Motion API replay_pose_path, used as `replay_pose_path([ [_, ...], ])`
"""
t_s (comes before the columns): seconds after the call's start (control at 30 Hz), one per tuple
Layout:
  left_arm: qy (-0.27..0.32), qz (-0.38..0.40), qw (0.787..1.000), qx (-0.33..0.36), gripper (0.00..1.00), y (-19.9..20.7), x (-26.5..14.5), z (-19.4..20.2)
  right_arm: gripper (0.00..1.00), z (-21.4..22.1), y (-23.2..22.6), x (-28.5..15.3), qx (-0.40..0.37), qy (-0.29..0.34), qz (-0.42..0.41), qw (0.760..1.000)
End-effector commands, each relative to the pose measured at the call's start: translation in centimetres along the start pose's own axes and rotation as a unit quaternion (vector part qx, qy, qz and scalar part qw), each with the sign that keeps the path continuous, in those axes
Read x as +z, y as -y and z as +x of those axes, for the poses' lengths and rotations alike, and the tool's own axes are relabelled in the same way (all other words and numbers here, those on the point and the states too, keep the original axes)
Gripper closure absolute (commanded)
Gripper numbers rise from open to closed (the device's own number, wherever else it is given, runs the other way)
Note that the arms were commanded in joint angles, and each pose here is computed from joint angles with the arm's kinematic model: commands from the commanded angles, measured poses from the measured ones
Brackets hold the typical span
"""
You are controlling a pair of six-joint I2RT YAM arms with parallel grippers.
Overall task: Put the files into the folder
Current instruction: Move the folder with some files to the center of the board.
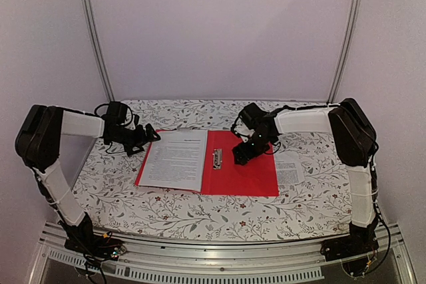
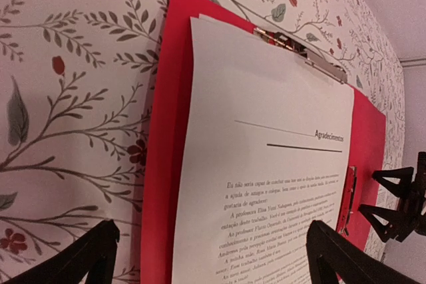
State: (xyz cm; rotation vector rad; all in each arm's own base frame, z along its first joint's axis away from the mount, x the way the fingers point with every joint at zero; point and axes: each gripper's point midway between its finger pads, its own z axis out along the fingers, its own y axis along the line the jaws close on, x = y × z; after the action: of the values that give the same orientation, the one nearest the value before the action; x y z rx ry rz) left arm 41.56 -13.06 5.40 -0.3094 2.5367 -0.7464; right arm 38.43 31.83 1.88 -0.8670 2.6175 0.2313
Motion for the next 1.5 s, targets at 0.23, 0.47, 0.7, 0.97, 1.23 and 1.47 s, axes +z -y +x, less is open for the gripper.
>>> replay_pose_path([
  [0.23,0.044,0.002,0.999,-0.001,0.00,0.4,-2.5,0.6,0.08,-6.5,-4.5,-4.7,0.011,0.090,-0.096,0.991],
  [0.47,0.042,0.008,0.999,-0.004,0.00,0.6,-2.2,0.6,0.08,-9.8,-6.9,-3.7,0.001,0.113,-0.083,0.990],
  [0.7,0.044,0.013,0.999,-0.002,0.00,0.9,-2.3,0.5,0.16,-10.3,-7.2,-0.9,-0.025,0.100,-0.034,0.994],
  [0.97,0.040,0.018,0.999,-0.001,0.01,0.9,-2.0,0.6,0.25,-8.9,-7.5,3.1,-0.046,0.072,-0.012,0.996],
  [1.23,0.039,0.020,0.999,-0.001,0.00,0.9,-2.0,0.6,0.34,-6.8,-6.9,3.9,-0.057,0.050,0.006,0.997],
  [1.47,0.040,0.019,0.999,-0.002,0.00,1.0,-2.0,0.5,0.39,-4.6,-6.0,3.9,-0.061,0.030,0.024,0.997],
])
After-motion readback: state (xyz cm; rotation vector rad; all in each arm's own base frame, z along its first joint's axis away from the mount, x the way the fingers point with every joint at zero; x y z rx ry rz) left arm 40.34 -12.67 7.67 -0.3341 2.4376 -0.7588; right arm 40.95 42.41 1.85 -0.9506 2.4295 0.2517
